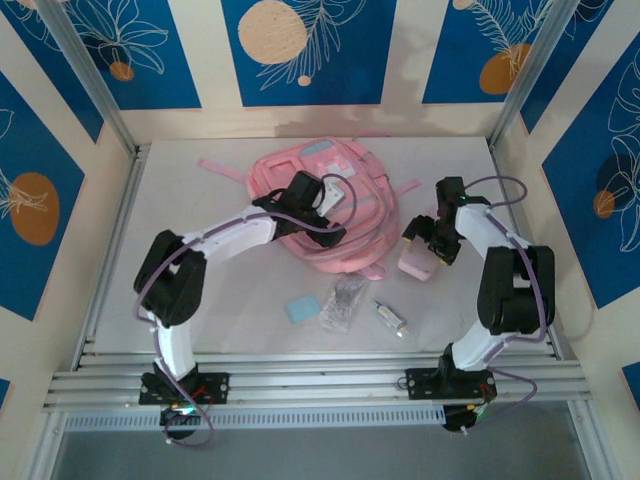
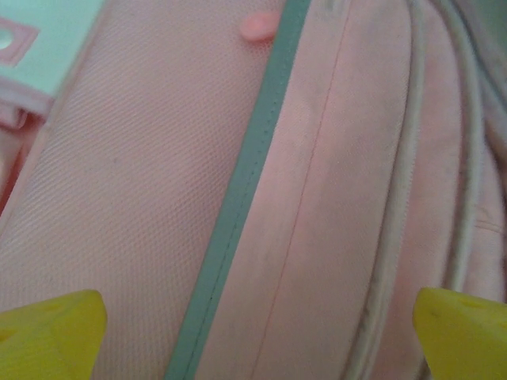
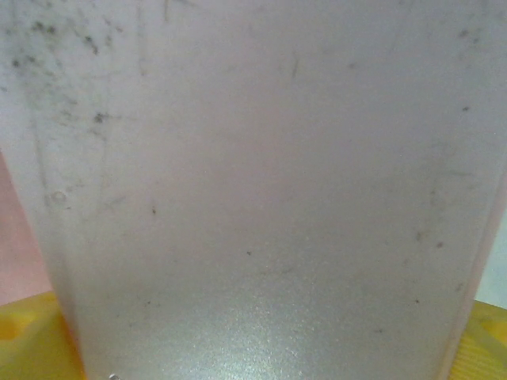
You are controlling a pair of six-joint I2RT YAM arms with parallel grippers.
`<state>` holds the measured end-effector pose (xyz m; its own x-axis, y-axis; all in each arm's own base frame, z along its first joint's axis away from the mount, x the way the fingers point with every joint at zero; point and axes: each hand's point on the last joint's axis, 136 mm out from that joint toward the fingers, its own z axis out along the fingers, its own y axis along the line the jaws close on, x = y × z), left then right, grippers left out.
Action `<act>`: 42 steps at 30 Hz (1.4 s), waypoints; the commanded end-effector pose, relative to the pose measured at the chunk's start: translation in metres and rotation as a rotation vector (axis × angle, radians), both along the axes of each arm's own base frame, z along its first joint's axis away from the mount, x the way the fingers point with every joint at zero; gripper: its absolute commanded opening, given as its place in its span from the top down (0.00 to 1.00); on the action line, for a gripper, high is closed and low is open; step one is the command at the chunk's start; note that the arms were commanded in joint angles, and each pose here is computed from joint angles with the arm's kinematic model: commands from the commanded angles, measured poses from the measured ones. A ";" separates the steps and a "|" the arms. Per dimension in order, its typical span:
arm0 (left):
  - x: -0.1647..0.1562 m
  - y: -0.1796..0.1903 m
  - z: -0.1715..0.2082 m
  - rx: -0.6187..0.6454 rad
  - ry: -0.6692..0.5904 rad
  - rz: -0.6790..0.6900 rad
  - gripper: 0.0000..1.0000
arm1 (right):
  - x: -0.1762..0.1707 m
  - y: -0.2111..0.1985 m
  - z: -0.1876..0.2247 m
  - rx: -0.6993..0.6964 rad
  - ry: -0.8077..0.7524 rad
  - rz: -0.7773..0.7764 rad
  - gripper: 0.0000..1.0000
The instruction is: Pack books, pencil case, and school supplies into a backpack
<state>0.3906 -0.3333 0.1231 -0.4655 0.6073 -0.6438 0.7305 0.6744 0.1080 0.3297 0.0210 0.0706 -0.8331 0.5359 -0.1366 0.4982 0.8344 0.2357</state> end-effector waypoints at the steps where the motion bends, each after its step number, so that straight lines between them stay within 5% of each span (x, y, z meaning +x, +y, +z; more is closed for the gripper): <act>1: 0.010 -0.001 -0.017 0.167 -0.055 -0.057 0.03 | -0.012 0.008 0.015 0.065 -0.019 0.042 0.26; 7: 0.020 -0.006 -0.043 0.227 -0.038 -0.072 0.14 | -0.017 0.005 0.027 0.080 -0.058 0.042 0.27; 10: 0.020 -0.007 -0.048 0.238 -0.026 -0.087 0.39 | -0.017 0.005 0.030 0.097 -0.074 0.039 0.27; 15: 0.013 -0.016 -0.036 0.164 0.019 -0.115 1.00 | -0.015 0.004 0.040 0.104 -0.110 0.043 0.30; 27: 0.054 -0.003 0.107 -0.492 0.198 0.093 1.00 | -0.022 0.032 0.066 0.222 -0.194 0.121 0.32; 35: 0.077 0.015 0.148 -0.648 0.169 0.167 1.00 | 0.010 0.114 0.081 0.379 -0.264 0.236 0.32; 42: 0.074 0.008 0.158 -0.716 0.200 0.144 1.00 | 0.072 0.179 0.080 0.506 -0.269 0.217 0.32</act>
